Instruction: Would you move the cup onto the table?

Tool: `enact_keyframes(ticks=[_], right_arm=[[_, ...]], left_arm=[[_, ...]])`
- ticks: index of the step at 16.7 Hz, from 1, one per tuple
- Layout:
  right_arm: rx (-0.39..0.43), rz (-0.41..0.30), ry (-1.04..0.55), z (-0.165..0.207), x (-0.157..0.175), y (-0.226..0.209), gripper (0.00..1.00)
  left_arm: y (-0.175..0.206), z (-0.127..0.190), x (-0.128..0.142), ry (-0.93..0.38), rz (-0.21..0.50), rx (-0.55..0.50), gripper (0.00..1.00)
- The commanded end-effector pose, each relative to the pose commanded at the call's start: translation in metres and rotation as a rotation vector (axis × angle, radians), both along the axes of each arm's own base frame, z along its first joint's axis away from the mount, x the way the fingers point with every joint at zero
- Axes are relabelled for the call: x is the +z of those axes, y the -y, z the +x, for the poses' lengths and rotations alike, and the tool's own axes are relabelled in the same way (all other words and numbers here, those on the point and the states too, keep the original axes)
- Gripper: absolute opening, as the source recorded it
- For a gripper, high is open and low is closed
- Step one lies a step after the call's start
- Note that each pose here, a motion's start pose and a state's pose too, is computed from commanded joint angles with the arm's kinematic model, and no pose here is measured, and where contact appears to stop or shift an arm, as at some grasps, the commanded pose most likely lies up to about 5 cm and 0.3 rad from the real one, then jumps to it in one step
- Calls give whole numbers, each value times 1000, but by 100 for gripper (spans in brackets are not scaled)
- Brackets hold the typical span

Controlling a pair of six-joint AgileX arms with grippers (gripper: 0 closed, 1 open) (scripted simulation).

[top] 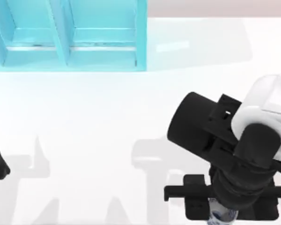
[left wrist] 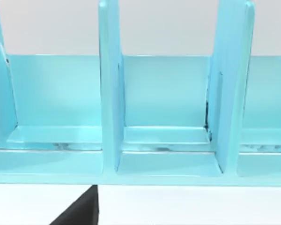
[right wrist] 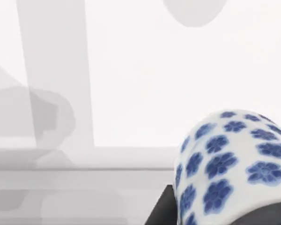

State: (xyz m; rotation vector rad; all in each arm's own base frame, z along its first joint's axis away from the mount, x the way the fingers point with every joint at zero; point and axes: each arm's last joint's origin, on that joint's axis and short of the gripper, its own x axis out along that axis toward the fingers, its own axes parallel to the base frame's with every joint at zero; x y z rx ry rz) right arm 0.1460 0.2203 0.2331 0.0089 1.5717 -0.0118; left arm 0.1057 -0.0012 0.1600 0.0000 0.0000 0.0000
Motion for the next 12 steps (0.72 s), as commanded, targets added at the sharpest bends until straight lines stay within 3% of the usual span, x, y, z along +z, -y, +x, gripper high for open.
enact_keyframes(ticks=[6, 11, 12], right_arm=[[3, 1, 2, -1, -44, 1, 0], [3, 1, 2, -1, -48, 1, 0], [3, 1, 2, -1, -48, 1, 8]], left_arm=[[0, 0, 0, 0, 0, 0, 100], [0, 0, 0, 0, 0, 0, 100], [0, 0, 0, 0, 0, 0, 100]])
